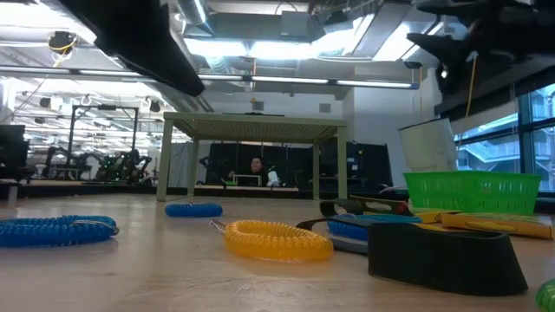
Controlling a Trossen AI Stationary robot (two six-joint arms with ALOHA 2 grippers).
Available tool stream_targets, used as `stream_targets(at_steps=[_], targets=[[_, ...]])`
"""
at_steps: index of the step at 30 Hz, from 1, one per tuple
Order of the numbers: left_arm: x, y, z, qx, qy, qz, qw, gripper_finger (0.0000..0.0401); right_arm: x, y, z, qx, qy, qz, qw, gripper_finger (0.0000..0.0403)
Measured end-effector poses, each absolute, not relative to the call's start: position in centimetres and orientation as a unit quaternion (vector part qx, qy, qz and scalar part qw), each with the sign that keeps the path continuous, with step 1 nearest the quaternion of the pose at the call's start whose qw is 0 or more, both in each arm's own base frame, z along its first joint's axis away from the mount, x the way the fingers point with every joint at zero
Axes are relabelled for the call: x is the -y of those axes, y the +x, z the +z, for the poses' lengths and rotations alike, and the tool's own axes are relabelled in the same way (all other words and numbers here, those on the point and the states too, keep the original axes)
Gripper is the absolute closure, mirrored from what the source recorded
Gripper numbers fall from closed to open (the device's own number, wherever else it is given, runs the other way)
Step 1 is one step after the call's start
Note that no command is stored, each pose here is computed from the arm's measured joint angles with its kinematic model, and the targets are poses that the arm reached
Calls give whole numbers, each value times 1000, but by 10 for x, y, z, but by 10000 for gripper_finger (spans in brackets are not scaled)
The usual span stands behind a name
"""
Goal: Pick & Place Office Desk Supplies
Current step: Put the crayon box into the green bin
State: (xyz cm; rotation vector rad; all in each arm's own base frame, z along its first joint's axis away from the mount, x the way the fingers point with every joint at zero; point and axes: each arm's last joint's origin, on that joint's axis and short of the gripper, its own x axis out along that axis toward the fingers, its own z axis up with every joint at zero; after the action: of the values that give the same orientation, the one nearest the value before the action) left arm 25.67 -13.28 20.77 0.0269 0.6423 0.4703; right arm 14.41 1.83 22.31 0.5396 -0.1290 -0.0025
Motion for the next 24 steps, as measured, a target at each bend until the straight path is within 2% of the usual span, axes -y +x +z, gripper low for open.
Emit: stream_targets(at_steps=[8, 15, 19, 24], targets=[[118, 265, 206, -352, 47, 202, 913, 253, -46, 199, 226, -113, 215, -26, 970, 209], [110, 268, 206, -356, 53, 211, 909, 253, -80, 249, 223, -291, 133, -66, 945, 209], [110, 267, 206, -359, 53, 212, 907, 253, -98, 271, 217, -357, 100, -65, 927, 209], [110, 266, 205, -361, 44, 215, 906, 253, -118, 292, 202, -394, 72, -56, 915, 209]])
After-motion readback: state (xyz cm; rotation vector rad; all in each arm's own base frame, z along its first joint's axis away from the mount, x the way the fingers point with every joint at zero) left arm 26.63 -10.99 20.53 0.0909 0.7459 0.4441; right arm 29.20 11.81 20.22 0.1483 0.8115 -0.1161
